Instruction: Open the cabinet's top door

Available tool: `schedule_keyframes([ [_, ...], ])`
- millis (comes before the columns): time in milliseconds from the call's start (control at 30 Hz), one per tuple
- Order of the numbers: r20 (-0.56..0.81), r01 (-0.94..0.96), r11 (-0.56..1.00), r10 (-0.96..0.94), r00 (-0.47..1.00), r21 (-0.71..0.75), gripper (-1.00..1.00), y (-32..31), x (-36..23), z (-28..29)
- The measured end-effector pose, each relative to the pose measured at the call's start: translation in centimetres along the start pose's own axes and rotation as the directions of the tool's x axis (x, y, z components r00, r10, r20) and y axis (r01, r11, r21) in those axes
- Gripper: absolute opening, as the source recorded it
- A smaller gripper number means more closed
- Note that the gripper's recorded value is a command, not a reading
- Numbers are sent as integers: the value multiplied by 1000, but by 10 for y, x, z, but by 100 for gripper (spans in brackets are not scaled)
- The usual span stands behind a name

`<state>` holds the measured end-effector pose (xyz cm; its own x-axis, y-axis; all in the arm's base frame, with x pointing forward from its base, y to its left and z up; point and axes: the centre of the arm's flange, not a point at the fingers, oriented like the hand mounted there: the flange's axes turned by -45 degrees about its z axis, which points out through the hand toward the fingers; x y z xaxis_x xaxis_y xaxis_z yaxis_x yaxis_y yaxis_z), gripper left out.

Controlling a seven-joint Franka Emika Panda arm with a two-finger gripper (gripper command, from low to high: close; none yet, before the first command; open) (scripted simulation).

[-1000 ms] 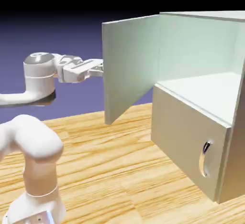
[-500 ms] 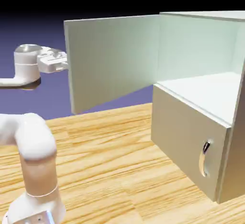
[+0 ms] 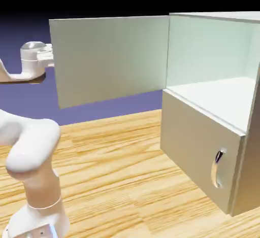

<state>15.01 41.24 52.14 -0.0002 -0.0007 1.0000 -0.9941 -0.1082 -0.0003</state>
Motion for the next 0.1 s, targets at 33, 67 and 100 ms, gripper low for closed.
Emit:
schedule_keyframes([
  [33, 0, 0, 1000, 0, 1000, -16, -100, -2, 0, -7],
  [67, 0, 0, 1000, 0, 1000, -31, -100, -5, 0, -14],
  [100, 0, 0, 999, 0, 1000, -46, -100, -7, 0, -21],
])
